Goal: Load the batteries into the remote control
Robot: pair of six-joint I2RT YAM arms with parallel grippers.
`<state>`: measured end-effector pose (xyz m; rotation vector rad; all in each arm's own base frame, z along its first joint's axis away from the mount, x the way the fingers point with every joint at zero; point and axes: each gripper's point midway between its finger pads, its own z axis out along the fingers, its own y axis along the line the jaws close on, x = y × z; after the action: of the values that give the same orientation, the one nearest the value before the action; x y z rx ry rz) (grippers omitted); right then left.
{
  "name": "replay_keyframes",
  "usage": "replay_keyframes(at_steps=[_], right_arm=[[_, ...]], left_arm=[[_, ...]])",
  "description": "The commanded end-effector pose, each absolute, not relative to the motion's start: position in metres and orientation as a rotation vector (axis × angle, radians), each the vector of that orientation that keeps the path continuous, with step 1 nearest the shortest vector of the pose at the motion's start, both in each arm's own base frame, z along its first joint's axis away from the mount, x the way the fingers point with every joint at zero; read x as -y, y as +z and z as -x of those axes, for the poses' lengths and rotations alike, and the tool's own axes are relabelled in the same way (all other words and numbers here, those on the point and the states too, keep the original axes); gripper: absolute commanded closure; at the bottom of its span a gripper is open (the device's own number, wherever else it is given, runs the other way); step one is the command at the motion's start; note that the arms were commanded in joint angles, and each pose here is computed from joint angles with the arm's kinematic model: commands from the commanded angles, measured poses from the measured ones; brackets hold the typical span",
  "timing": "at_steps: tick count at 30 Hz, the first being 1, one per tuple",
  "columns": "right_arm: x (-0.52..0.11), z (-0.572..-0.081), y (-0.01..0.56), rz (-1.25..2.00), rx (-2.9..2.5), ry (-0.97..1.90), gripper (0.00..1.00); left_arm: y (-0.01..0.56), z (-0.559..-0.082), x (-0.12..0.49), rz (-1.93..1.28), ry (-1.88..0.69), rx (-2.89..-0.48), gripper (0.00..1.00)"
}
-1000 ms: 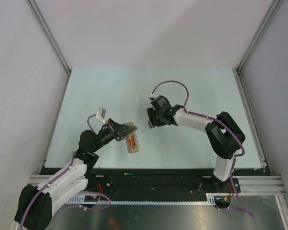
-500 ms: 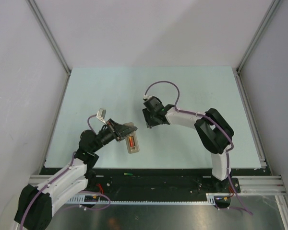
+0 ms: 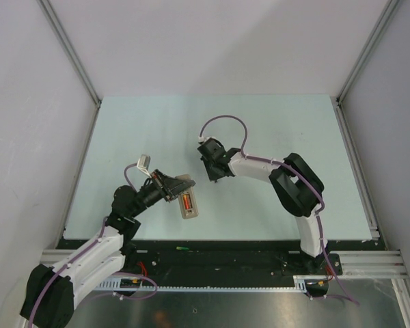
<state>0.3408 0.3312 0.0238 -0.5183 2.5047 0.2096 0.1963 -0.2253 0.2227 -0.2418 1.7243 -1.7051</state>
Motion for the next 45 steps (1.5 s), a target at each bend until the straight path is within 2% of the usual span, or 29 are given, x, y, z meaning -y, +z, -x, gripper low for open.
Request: replay_keyframes(at_steps=[1,7,28,41,45], right_arm=[[-0.328,-0.347,0.02,0.509,-2.509,0.149,0.75],[-0.333,-0.346,0.021,0.517,-2.515,0.164,0.7],[-0.336,-0.348,0.032,0.599,-2.624,0.053,0.66],[-0.337,-0.346,0.025,0.625,-2.646,0.059,0.7],[-0.34,-0.348,0.025,0.626,-2.644,0.071,0.67]], left_arm=[[0.23,-0.193,0.224,0.19,-1.709,-1.682,1.0],[0.229,-0.193,0.224,0.19,-1.707,-1.685,1.0],[0.23,-0.19,0.224,0.181,-1.708,-1.683,1.0],[0.23,-0.189,0.225,0.174,-1.711,-1.681,1.0],[0.229,-0.189,0.225,0.172,-1.709,-1.684,1.0]])
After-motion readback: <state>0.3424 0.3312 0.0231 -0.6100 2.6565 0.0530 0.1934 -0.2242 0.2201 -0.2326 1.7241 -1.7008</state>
